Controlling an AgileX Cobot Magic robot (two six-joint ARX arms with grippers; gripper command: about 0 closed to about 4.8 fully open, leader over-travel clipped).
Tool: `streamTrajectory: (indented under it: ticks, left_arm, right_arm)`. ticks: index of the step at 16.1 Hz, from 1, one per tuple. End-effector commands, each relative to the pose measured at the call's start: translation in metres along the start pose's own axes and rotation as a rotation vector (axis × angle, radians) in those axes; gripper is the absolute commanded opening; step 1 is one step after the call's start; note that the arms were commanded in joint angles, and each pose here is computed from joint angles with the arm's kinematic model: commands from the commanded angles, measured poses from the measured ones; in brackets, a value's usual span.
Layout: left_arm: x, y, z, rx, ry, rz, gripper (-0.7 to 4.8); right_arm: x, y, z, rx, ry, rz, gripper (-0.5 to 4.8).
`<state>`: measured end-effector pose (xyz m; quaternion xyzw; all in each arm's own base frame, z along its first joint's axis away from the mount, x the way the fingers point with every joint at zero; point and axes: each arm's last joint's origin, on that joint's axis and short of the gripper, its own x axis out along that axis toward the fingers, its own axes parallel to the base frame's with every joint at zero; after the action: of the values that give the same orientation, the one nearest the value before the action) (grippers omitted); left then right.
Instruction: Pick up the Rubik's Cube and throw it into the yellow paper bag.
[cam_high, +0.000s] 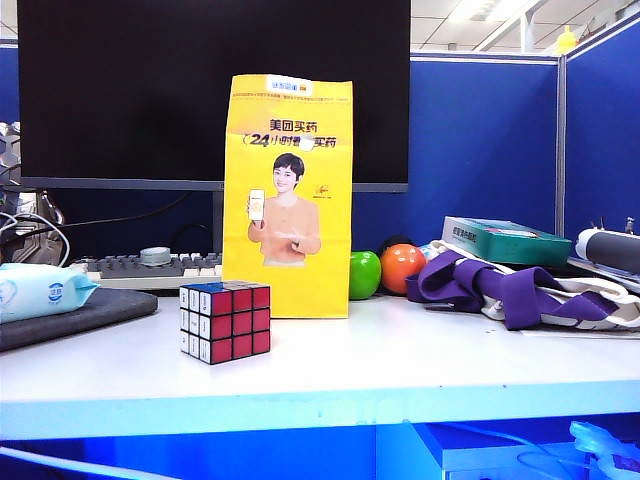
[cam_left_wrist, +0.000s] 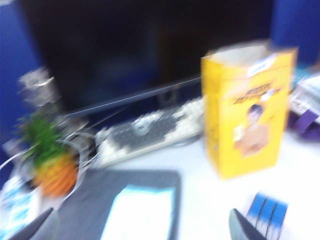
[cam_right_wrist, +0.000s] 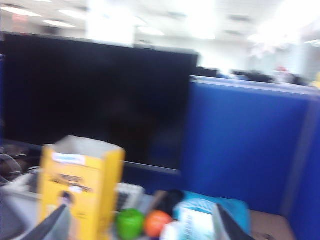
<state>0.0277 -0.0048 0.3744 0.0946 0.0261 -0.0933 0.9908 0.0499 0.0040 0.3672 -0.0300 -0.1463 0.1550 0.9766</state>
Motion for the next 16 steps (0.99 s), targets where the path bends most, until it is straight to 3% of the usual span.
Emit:
streamTrajectory:
  ticks: [1,3,9,11,14,15,16]
  left_arm:
    - [0.022,-0.011,-0.017,0.008,-0.015,-0.007,4.79]
    - [0.044,-0.025,-0.046,0.036,0.027,-0.021,4.79]
    - [0.074,-0.046,-0.098,0.022,0.069,-0.085,4.79]
    - [0.077,-0.048,-0.103,0.016,0.076,-0.085,4.20]
    - [0.077,-0.048,-0.103,0.016,0.083,-0.078,3.92]
    - [0.078,-0.048,-0.104,0.018,0.088,-0.080,3.68]
    - [0.078,-0.048,-0.105,0.020,0.097,-0.085,3.03]
  right_arm:
    - [-0.022,0.007,-0.027,0.012,-0.073,-0.129,3.73]
    - [-0.030,0.009,-0.055,0.045,-0.106,-0.168,3.73]
    - [-0.016,-0.004,-0.141,0.340,0.080,-0.171,3.72]
    - [-0.015,-0.005,-0.156,0.431,0.110,-0.191,3.71]
    - [-0.016,-0.006,-0.169,0.451,0.148,-0.208,3.68]
    - [-0.016,-0.006,-0.174,0.454,0.158,-0.226,3.51]
    - [-0.016,-0.007,-0.180,0.458,0.169,-0.240,2.78]
